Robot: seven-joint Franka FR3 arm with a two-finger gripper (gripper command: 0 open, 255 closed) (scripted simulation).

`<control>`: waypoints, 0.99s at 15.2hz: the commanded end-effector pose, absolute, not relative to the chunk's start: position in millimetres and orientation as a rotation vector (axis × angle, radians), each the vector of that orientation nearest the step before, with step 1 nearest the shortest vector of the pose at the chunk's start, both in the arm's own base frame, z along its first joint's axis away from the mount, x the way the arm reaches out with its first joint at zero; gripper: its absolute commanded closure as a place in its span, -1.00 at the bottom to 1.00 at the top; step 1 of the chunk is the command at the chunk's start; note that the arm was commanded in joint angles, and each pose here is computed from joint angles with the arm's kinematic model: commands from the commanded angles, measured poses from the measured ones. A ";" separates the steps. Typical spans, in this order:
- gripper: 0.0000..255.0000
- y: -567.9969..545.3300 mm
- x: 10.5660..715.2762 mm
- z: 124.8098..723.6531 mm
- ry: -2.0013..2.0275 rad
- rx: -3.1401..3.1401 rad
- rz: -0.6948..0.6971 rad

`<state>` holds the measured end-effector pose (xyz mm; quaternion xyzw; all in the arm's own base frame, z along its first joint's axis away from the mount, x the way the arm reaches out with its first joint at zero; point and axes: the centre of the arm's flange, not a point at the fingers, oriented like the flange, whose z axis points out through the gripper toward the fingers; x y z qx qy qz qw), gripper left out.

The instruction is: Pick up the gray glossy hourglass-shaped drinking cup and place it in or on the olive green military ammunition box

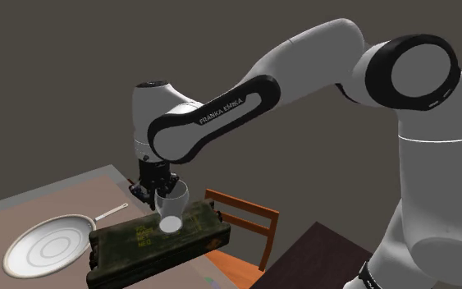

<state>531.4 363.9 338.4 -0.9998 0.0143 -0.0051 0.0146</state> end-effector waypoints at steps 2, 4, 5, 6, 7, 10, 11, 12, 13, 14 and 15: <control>1.00 363.0 571.4 349.2 0.045 -3.113 -0.017; 1.00 360.9 597.0 355.4 0.045 -3.113 -0.017; 1.00 360.3 605.0 357.4 0.045 -3.113 -0.017; 1.00 360.3 605.0 352.1 0.045 -3.113 -0.017; 1.00 360.3 605.0 346.8 0.045 -3.113 -0.017; 1.00 360.3 605.0 331.0 0.045 -3.113 -0.017; 1.00 360.3 605.0 325.7 0.045 -3.113 -0.017; 1.00 360.3 605.0 320.4 0.045 -3.113 -0.017; 1.00 360.3 605.0 315.1 0.045 -3.113 -0.017; 1.00 360.3 605.0 309.9 0.045 -3.113 -0.017; 1.00 360.3 605.0 304.6 0.045 -3.113 -0.017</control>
